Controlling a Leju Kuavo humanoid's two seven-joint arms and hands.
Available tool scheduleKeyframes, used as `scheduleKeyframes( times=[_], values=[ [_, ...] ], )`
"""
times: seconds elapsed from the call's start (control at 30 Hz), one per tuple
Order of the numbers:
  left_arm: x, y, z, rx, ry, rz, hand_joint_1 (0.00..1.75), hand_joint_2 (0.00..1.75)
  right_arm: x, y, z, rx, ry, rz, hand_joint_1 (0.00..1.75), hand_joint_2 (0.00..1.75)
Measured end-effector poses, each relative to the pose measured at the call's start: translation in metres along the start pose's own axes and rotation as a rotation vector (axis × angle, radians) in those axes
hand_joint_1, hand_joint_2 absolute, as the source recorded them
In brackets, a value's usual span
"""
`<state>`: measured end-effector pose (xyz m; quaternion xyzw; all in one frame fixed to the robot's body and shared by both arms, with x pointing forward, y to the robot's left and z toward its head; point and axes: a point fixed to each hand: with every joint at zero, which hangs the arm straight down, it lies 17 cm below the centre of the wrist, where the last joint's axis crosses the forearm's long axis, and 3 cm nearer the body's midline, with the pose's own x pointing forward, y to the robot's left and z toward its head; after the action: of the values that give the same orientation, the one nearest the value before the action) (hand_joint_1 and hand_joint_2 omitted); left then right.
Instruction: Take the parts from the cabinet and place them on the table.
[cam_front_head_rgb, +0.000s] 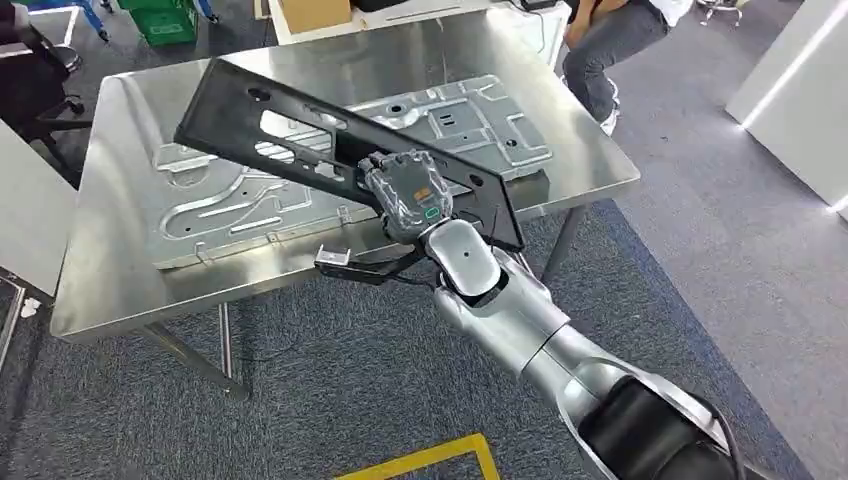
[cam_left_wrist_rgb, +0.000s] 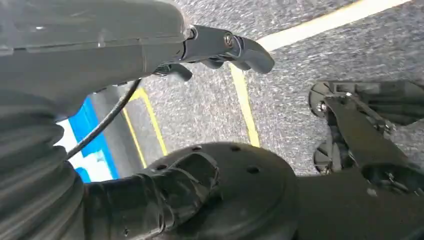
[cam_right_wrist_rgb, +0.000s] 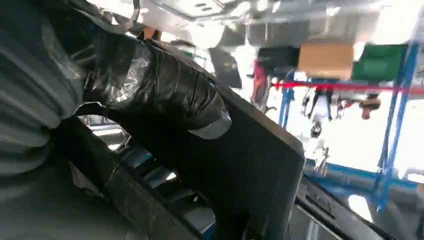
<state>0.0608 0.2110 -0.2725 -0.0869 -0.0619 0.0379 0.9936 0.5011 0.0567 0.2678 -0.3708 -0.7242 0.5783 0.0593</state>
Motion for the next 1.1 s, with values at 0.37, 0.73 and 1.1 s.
scheduleKeyframes(
  times=[0.37,0.73,1.1],
  values=[
    [0.002,-0.001,0.000,-0.003,-0.006,0.009,0.00,1.75,0.000,0.015,-0.006,0.092,0.032,-0.017,1.75,1.75],
    [0.002,0.000,0.000,-0.003,-0.001,0.020,0.00,1.75,0.002,0.022,-0.009,0.120,0.021,-0.003,1.75,1.75],
    [0.002,0.000,0.000,-0.002,-0.002,0.030,0.00,1.75,0.012,0.021,-0.014,0.120,0.000,0.002,1.75,1.75]
  ],
)
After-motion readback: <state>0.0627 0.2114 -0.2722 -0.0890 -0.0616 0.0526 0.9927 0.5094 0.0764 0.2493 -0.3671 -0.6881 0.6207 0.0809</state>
